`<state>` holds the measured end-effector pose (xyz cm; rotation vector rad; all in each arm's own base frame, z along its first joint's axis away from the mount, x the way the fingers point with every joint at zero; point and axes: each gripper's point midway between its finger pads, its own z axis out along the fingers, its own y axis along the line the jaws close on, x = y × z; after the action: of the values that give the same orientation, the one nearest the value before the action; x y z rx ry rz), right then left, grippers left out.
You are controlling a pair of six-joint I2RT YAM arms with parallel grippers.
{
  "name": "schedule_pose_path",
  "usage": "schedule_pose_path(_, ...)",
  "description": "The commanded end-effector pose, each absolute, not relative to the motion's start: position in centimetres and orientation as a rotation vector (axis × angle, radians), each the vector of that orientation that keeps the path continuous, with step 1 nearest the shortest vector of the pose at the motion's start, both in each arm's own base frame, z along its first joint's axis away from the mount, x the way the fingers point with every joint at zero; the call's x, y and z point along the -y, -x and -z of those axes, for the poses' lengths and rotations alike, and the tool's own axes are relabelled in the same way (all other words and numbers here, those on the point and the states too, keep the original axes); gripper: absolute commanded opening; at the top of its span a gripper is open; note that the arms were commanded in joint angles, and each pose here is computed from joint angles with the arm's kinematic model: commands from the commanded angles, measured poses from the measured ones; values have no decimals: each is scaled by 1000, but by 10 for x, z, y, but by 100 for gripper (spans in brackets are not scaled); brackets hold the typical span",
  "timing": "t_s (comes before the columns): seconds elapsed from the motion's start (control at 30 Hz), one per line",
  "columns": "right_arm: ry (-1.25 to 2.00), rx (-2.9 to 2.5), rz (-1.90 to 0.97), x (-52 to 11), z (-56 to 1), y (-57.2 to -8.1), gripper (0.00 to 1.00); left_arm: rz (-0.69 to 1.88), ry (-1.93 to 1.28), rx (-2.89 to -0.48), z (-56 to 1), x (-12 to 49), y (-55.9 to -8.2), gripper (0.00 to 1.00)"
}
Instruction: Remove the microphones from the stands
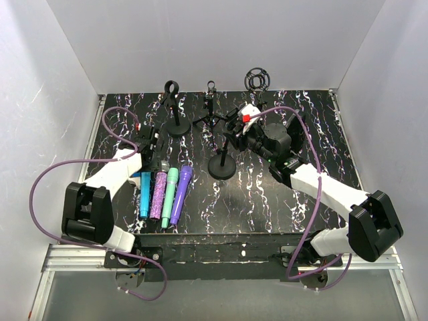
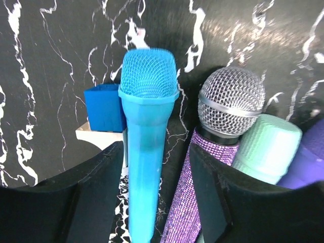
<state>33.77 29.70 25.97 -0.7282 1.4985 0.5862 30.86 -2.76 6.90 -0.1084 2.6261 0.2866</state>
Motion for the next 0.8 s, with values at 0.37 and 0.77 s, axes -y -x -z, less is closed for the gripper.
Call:
schedule_pose_path(0.37,767,-1680,-613,-288,-232,-320,1,776,-774,-1838,-241,205,-312,61)
schedule_pose_path(0.77,786,-1677,-625,-288,-230,-315,1,884,-1021,-1708,-218,305,-324,52)
